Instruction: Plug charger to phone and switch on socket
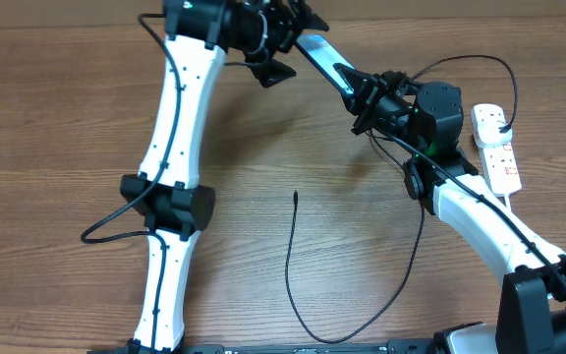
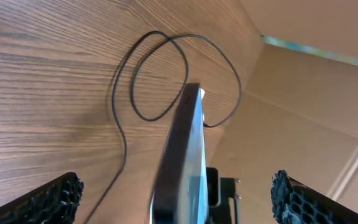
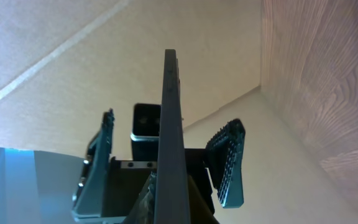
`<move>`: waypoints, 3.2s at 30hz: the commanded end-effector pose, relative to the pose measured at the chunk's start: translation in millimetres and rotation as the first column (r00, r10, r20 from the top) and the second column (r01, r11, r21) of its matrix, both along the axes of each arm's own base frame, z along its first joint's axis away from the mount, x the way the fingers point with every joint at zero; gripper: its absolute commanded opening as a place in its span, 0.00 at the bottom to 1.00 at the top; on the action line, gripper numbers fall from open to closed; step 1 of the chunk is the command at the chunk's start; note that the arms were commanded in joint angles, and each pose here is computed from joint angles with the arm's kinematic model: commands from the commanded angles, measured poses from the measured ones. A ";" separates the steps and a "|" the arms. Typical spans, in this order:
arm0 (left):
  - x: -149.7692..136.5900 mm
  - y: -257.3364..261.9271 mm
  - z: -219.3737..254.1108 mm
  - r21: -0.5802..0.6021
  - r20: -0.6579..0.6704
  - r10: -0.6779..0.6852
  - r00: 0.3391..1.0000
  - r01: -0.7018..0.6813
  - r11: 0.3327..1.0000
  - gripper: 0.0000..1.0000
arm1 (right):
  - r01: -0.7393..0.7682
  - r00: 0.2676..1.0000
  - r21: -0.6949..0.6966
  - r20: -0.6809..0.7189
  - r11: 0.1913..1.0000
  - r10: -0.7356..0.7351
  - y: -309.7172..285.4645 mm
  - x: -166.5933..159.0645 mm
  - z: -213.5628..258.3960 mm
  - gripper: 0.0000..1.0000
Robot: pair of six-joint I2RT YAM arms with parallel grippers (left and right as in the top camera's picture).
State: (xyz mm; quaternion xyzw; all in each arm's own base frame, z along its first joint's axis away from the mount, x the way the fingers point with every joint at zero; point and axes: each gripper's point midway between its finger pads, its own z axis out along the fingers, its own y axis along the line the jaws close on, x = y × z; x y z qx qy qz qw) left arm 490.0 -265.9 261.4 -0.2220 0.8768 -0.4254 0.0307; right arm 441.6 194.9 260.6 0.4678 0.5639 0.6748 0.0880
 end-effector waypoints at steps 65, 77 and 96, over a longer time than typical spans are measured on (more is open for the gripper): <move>2.7 -24.7 3.8 0.012 -0.059 0.162 0.985 -0.161 0.987 0.77 | 0.011 0.999 0.138 0.043 0.990 -0.017 5.7 0.8 38.4 0.04; 7.5 -29.4 9.3 -0.006 -0.024 0.157 0.987 -0.157 0.988 0.69 | 0.011 0.999 0.138 0.044 0.990 -0.017 5.6 0.8 38.5 0.04; 4.5 -35.3 8.7 0.000 -0.020 0.150 0.989 -0.150 0.989 0.64 | 0.007 0.999 0.138 0.044 0.990 -0.013 6.0 0.4 38.5 0.04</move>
